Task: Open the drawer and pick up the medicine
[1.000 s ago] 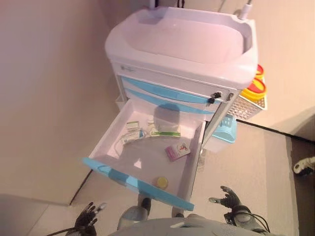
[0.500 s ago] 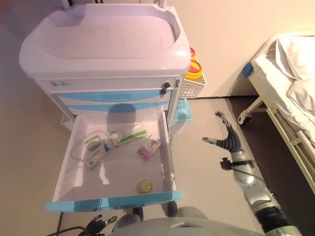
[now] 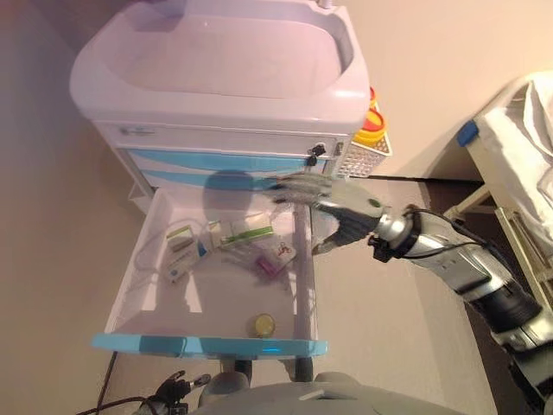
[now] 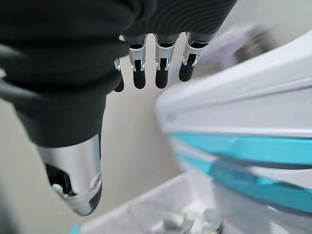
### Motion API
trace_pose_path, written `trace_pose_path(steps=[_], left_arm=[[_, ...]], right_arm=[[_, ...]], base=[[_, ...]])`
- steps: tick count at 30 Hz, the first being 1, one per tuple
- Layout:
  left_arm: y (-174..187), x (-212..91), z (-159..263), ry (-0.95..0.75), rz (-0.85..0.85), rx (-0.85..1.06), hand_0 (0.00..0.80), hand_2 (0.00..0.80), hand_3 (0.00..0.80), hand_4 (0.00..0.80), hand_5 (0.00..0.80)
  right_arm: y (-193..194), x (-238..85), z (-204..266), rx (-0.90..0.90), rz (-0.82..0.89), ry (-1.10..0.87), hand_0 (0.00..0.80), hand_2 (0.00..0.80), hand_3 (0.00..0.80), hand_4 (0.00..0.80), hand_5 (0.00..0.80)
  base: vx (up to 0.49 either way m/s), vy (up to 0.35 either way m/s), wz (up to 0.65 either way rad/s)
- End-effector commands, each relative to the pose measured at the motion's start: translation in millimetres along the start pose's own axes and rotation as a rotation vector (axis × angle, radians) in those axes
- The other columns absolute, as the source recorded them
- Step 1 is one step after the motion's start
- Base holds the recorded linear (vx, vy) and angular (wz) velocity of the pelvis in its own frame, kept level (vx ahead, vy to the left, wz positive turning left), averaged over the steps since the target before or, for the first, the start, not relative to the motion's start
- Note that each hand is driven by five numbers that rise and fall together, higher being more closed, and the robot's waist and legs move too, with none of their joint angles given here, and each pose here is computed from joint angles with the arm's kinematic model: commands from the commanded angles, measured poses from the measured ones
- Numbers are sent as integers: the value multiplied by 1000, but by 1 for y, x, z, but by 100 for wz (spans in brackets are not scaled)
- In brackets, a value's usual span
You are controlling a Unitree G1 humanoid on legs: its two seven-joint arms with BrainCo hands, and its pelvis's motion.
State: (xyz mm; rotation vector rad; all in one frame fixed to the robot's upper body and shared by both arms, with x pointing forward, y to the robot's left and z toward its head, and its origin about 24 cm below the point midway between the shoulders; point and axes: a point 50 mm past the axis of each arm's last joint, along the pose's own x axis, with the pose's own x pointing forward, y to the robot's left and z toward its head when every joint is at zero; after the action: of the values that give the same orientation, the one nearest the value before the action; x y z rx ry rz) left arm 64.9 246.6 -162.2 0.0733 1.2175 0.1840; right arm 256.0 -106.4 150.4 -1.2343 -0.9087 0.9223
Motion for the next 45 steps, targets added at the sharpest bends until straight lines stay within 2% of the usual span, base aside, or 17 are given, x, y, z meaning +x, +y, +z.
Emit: trace_pose_path(steps=[1,9,13,20,33,45], left_arm=[[16,1,9,-3,33,94,0,0,0,0,0],[14,1,22,-71,27,94,0,0,0,0,0],[10,1,32,-154,-8,20,0,0,0,0,0],[10,0,34,-180,-18,64,0,0,0,0,0],[4,0,42,-221,-48,94,0,0,0,0,0],[2,0,45,-236,-58,98,0,0,0,0,0]], right_arm=[[1,16,2,-82,11,-64,0,0,0,0,0],[61,28,-13,-171,236,-51,0,0,0,0,0],[101,19,-26,-174,344,18,0,0,0,0,0],[151,1,-37,-174,449,101,0,0,0,0,0],[180,-15,-19,-62,454,53,0,0,0,0,0],[188,-14,-8,-15,435,23,0,0,0,0,0]], base=[[11,-39,27],[3,-49,22],[-11,-71,37],[-19,-68,25],[0,-16,3],[-2,2,-2]])
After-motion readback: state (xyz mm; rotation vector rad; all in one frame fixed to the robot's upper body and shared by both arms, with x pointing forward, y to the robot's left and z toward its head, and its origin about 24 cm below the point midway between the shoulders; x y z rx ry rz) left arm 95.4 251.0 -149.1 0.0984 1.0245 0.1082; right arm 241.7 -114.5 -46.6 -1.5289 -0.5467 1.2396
